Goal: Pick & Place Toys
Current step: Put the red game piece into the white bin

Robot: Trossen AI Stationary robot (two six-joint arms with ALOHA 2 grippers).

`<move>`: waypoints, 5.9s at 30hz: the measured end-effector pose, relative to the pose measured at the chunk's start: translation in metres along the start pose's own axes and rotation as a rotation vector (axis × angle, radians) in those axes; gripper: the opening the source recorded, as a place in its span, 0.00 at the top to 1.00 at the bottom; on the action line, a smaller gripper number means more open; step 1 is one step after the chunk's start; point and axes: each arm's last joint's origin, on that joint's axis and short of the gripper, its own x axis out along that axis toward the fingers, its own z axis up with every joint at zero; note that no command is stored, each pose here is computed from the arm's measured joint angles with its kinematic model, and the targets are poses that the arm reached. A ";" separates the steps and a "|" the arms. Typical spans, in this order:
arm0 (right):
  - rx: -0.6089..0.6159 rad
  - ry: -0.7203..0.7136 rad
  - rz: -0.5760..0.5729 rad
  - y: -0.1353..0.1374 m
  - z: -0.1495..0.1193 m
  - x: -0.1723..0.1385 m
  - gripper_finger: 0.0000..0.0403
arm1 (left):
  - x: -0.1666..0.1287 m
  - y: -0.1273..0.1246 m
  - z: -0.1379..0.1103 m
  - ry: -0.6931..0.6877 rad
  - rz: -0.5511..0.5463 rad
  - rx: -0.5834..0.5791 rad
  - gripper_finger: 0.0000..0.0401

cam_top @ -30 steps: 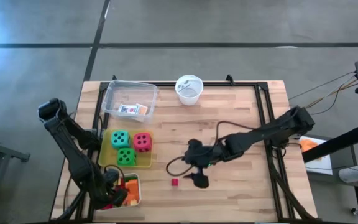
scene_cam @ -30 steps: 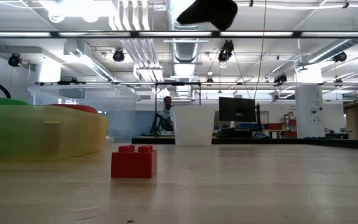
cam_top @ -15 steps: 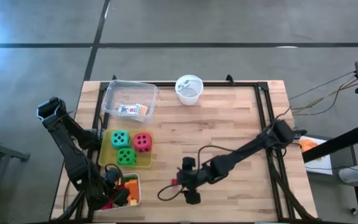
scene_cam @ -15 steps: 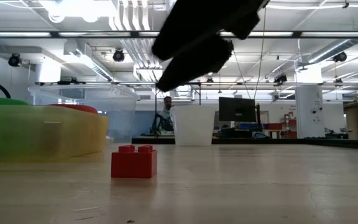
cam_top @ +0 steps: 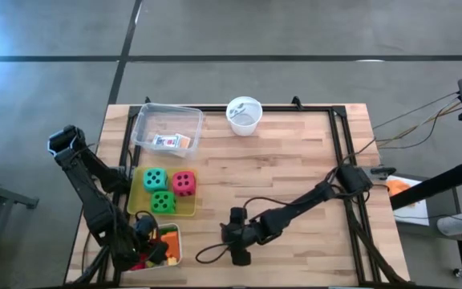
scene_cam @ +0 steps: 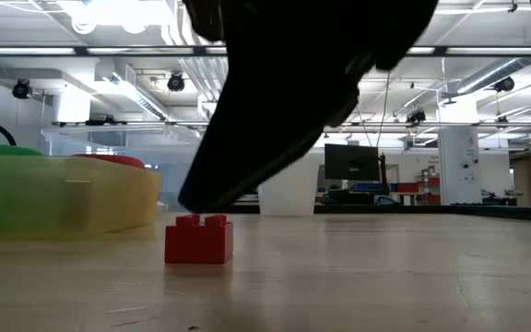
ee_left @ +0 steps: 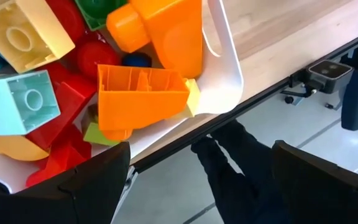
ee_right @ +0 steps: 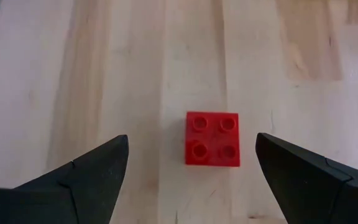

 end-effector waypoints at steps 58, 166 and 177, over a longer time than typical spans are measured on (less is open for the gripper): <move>0.013 -0.072 -0.069 -0.008 0.017 -0.032 0.67 | -0.002 -0.027 0.014 -0.266 -0.386 -0.182 0.07; 0.185 -0.227 -0.202 -0.046 0.051 -0.151 0.09 | -0.030 -0.077 0.132 -0.288 -0.353 0.235 0.80; 0.211 -0.129 -0.345 -0.056 0.037 -0.163 0.09 | -0.038 -0.042 0.092 -0.129 -0.074 0.133 0.80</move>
